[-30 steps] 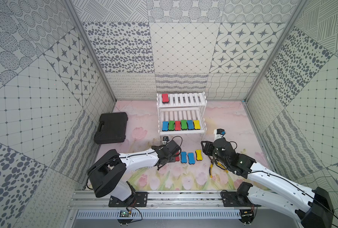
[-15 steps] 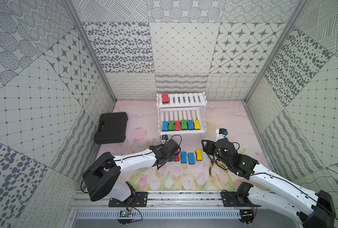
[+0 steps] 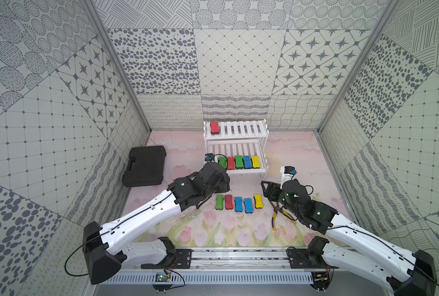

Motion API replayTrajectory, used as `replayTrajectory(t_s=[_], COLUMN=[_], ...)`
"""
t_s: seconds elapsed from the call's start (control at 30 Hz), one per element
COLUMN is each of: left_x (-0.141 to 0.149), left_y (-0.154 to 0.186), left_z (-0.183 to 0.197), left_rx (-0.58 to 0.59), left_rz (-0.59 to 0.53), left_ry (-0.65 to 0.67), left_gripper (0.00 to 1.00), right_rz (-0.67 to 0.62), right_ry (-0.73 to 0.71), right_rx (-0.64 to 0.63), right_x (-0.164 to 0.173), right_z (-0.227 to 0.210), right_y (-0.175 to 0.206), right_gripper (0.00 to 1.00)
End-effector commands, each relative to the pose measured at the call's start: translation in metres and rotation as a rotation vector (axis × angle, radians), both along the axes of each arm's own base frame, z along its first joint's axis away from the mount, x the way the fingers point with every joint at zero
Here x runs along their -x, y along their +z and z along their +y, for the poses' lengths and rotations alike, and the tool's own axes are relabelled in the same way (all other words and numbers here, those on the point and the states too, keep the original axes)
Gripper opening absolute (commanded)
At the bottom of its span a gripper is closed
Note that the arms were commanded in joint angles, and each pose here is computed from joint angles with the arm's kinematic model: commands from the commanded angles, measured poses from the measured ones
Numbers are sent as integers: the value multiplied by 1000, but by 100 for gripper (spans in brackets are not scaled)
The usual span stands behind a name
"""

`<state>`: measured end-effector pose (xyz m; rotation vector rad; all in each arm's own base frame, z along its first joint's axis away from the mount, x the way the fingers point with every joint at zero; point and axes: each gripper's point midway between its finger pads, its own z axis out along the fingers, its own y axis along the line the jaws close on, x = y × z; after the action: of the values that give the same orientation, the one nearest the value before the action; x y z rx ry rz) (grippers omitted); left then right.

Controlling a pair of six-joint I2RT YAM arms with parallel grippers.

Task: Remove the whiteboard erasers from the shelf
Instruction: Pick up the whiteboard eraser from the shelf.

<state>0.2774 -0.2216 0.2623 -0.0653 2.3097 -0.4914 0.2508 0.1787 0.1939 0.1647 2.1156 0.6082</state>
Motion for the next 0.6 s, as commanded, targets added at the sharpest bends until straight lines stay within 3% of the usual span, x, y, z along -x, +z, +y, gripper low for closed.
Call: replayTrajectory(t_s=[0.0,0.33,0.57], left_x=[-30,-133,-176], left_y=[62,107,97], left_z=[24,28,30], left_rx=[-158,-229,-326], left_rz=[-85,-159,-134], left_ry=[-51,15,65], left_gripper=[67,68,69], right_rz=[-85,-71,-64], right_ry=[14,9,5], right_rx=[-32,-22,-9], right_x=[-4,-6,-6], right_z=[2,3,2], right_y=[27,22,18], right_gripper=[69,68,69])
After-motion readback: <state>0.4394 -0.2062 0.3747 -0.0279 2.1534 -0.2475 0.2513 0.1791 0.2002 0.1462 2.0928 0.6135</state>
